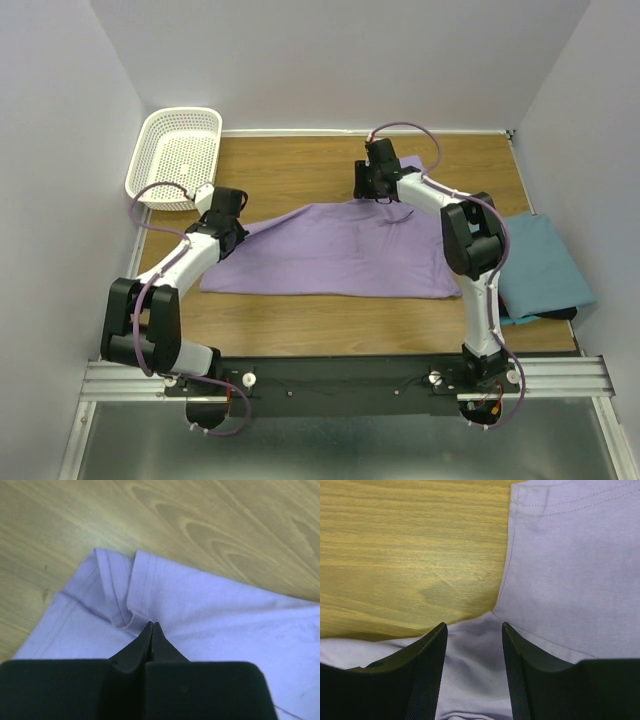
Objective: Fold and stack the t-shirts
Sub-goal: Fold the tshirt
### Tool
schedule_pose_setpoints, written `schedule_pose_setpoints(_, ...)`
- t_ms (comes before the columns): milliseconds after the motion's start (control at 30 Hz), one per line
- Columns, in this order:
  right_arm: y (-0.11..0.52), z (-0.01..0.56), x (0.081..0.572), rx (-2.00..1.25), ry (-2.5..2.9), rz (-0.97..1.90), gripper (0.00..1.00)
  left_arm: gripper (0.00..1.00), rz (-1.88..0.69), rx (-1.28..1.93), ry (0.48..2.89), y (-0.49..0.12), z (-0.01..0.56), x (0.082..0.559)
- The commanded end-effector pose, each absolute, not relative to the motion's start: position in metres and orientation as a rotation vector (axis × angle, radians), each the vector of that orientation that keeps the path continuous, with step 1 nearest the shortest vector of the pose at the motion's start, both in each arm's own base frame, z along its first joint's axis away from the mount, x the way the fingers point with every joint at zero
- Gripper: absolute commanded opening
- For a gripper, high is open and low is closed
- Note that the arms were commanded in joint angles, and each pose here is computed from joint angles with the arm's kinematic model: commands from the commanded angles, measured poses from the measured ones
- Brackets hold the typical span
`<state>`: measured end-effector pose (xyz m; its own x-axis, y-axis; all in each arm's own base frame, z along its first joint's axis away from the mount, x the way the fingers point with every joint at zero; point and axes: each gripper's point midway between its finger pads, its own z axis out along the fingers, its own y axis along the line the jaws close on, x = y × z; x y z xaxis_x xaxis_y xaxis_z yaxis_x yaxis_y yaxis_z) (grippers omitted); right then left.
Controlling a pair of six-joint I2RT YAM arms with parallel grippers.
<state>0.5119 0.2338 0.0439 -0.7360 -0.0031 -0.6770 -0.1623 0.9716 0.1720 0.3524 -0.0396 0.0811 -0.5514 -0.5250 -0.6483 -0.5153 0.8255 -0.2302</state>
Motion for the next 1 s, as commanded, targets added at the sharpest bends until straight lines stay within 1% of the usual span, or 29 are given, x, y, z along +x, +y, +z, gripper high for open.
schedule_pose_setpoints(0,0.230,0.068,0.516,-0.084,2.334,0.308,0.55,0.00,-0.011,-0.828,2.265,-0.037,0.074,0.334)
schedule_pose_setpoints(333,0.226,0.068,0.517,-0.069,2.332,0.305,0.55,0.00,0.023,-0.904,2.292,-0.032,0.057,0.315)
schedule_pose_setpoints(500,0.223,0.069,0.518,-0.062,2.331,0.304,0.55,0.00,0.057,-0.961,2.256,-0.024,0.058,0.306)
schedule_pose_setpoints(800,0.221,0.068,0.519,-0.054,2.332,0.308,0.55,0.01,0.023,-0.921,2.292,-0.030,0.055,0.305)
schedule_pose_setpoints(833,0.222,0.069,0.519,-0.056,2.331,0.311,0.55,0.15,0.013,-0.914,2.286,-0.031,0.058,0.307)
schedule_pose_setpoints(867,0.222,0.069,0.519,-0.056,2.330,0.311,0.55,0.22,0.005,-0.899,2.274,-0.031,0.064,0.310)
schedule_pose_setpoints(900,0.222,0.069,0.519,-0.056,2.330,0.311,0.55,0.32,-0.003,-0.892,2.264,-0.032,0.069,0.312)
schedule_pose_setpoints(967,0.223,0.070,0.519,-0.057,2.328,0.316,0.55,0.39,-0.012,-0.883,2.226,-0.030,0.083,0.316)
